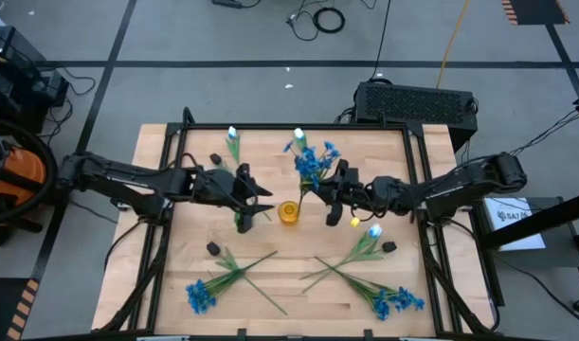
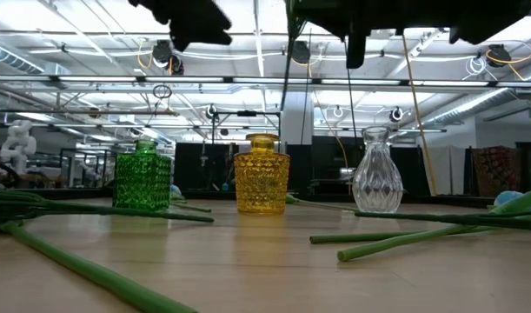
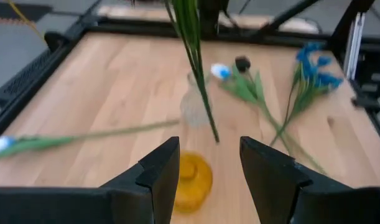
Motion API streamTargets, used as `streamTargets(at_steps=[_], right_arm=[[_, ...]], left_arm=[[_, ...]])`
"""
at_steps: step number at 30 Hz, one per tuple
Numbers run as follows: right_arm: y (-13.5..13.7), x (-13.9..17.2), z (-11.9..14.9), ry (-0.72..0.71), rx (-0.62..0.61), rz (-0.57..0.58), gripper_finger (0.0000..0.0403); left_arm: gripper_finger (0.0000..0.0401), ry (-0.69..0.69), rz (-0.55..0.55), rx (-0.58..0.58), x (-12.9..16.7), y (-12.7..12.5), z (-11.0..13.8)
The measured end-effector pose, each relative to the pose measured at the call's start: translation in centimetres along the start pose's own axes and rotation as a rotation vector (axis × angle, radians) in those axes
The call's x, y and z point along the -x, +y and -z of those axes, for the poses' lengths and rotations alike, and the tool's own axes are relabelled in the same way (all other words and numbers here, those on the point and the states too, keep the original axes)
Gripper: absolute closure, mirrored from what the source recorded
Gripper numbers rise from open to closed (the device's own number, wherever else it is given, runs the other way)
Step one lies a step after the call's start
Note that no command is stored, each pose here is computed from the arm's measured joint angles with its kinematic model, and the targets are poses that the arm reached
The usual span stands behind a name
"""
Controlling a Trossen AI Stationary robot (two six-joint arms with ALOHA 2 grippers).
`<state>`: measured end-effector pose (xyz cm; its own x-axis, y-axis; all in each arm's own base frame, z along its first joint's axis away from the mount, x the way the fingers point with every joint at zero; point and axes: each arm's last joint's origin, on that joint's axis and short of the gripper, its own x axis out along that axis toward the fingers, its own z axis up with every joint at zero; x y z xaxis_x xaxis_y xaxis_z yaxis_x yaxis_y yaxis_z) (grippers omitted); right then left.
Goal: Sort flowers into vase by color
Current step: Put the top right blue flowers into the yellow vase
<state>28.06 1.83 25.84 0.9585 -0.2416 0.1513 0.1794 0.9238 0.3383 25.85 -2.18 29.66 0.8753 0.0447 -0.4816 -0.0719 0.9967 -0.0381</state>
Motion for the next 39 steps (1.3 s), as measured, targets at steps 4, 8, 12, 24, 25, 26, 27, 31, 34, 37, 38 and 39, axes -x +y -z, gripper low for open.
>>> streamTargets(at_steps=[4,8,12,24,25,26,27,31,34,37,38,39], right_arm=[[-0.8,-0.7,0.7,-0.012,-0.005,0.025,0.0394],[-1.7,-1.4,0.6,-0.084,-0.06,0.031,0.0394],[-2.7,-1.9,0.8,-0.09,-0.082,0.055,0.0394],[-2.6,-3.8,1.1,0.077,-0.01,0.032,0.0394],[-2.6,-3.8,1.1,0.079,-0.005,0.035,0.0394],[-2.6,-3.8,1.2,0.081,0.001,0.035,0.0394],[-2.6,-3.8,1.2,0.083,0.004,0.037,0.0394],[-2.9,-3.8,1.2,0.095,0.012,0.05,0.0394],[-3.3,-3.9,1.3,0.106,0.016,0.065,0.0393],[-3.5,-4.1,2.0,0.133,0.023,0.077,0.0386],[-3.6,-4.2,2.3,0.14,0.025,0.08,0.0383],[-3.7,-4.2,2.4,0.141,0.023,0.081,0.038]], left_arm=[[0.0225,-0.015,0.001,0.002,1.0,0.1,-0.2],[0.0225,-0.009,-0.002,0.002,1.1,0.1,-0.2],[0.0225,0.009,-0.005,0.004,1.0,0.1,0.0],[0.0225,0.048,-0.004,0.022,1.0,-0.1,0.4],[0.0225,0.048,-0.002,0.021,1.0,-0.2,0.5],[0.0225,0.046,0.0,0.021,1.0,-0.2,0.4],[0.0225,0.043,0.001,0.02,1.0,-0.2,0.4],[0.0225,0.041,-0.014,0.017,1.0,-0.2,0.4],[0.0225,0.04,-0.025,0.017,1.0,-0.2,0.4],[0.0225,0.039,-0.029,0.007,1.0,-0.2,0.4],[0.0225,0.038,-0.036,-0.003,1.0,-0.1,0.4],[0.0225,0.035,-0.044,-0.011,1.0,-0.1,0.4]])
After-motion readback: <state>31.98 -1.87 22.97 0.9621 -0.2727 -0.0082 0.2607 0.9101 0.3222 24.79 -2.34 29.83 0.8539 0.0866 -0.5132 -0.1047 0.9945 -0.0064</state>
